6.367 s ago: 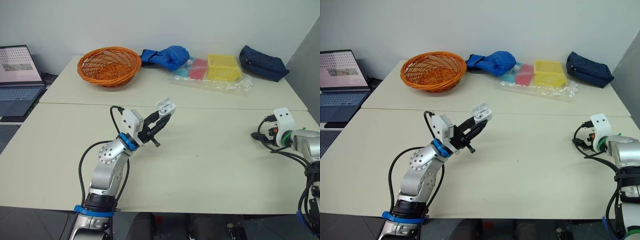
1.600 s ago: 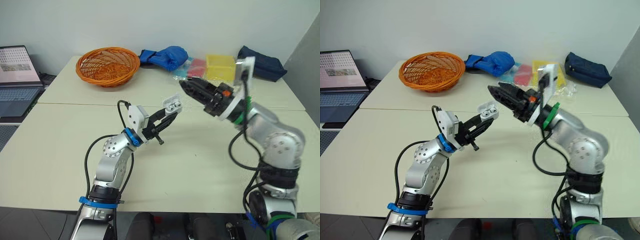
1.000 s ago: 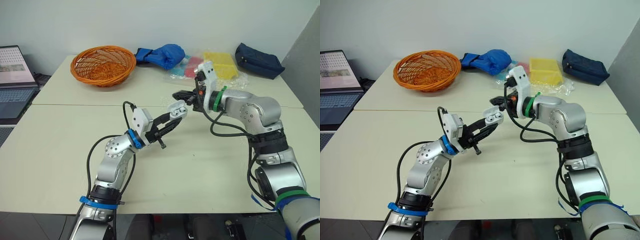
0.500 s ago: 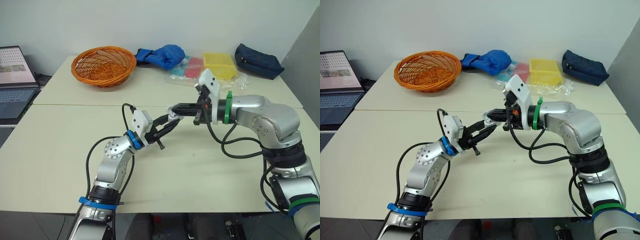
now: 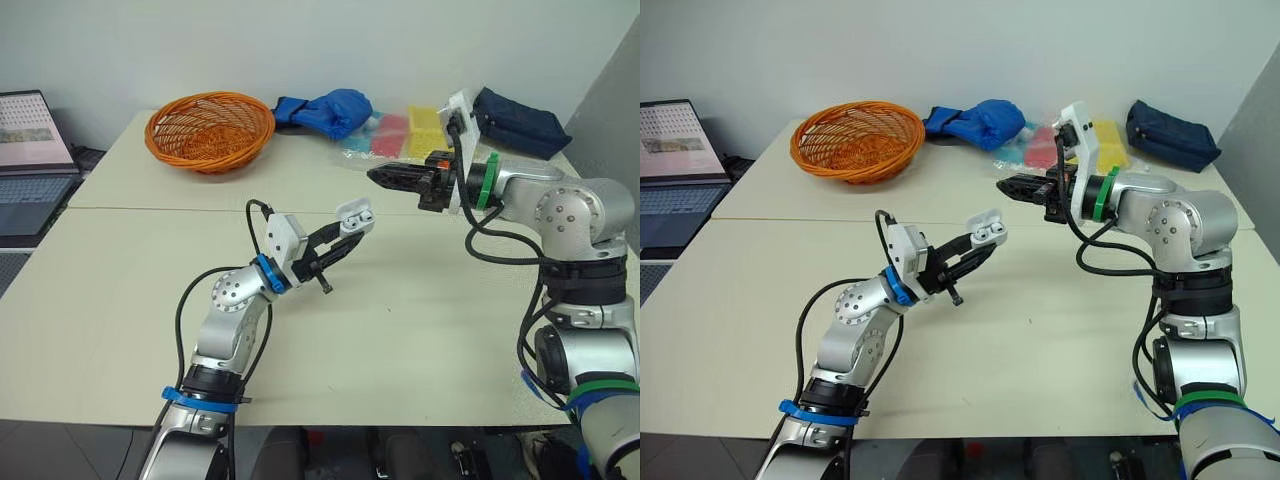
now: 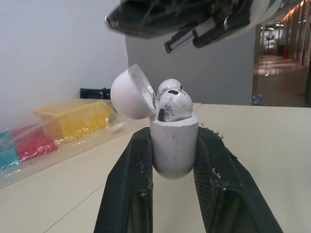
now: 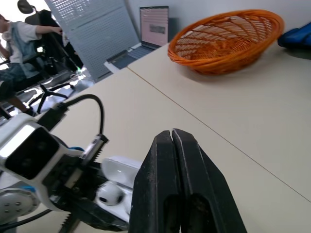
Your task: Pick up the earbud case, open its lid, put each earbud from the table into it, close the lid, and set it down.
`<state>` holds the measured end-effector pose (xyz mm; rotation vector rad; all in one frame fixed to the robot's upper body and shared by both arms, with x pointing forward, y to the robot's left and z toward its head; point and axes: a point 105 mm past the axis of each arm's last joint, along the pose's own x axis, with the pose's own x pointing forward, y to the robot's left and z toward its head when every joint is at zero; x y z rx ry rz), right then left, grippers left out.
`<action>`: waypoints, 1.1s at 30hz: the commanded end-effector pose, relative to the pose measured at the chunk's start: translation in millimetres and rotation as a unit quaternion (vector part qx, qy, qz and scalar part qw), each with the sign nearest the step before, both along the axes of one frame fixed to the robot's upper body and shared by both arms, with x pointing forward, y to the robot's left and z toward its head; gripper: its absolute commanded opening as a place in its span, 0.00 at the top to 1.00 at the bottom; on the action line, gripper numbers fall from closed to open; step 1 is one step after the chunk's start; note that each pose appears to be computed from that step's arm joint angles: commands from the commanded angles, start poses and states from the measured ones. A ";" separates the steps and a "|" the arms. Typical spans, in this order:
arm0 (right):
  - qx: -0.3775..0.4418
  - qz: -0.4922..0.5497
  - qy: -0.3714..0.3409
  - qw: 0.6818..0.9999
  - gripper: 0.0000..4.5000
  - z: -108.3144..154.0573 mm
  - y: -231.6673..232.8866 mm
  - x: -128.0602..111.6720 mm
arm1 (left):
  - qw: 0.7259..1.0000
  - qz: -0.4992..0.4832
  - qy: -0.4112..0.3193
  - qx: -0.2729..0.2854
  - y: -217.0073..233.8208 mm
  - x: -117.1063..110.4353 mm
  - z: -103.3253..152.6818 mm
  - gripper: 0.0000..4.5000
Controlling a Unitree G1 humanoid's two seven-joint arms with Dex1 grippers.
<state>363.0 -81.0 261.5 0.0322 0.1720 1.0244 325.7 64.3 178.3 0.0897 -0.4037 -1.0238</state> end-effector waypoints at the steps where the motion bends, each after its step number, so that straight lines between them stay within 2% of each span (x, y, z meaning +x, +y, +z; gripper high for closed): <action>1: -0.051 -0.044 -0.005 0.998 0.99 -28.2 -5.8 16.9 | 1.000 -0.008 -0.025 -0.012 -2.0 -2.8 13.0 0.83; 4: -0.052 -0.026 0.011 0.998 0.99 -45.8 2.2 20.3 | 1.000 -0.012 -0.024 -0.014 -5.1 -4.5 12.6 0.83; 8: -0.024 0.000 0.015 1.000 0.99 -33.5 14.2 21.6 | 0.999 -0.019 -0.022 -0.013 -8.7 -6.4 11.2 0.83; 10: -0.009 0.013 0.006 1.000 0.99 -18.5 19.2 21.9 | 0.999 -0.019 -0.023 -0.012 -8.5 -5.9 11.6 0.83; 16: 0.000 0.089 0.020 0.996 0.99 -3.3 28.5 -3.5 | 1.000 -0.016 -0.021 -0.008 -6.6 -6.2 9.8 0.83; 22: -0.043 0.115 0.026 0.992 0.99 -15.3 28.9 -21.5 | 1.000 -0.014 -0.023 -0.008 -6.7 -5.0 11.6 0.83; 33: -0.102 0.085 -0.063 0.989 0.99 -22.7 21.0 -27.5 | 1.000 -0.017 -0.023 -0.006 -7.0 -4.5 12.2 0.83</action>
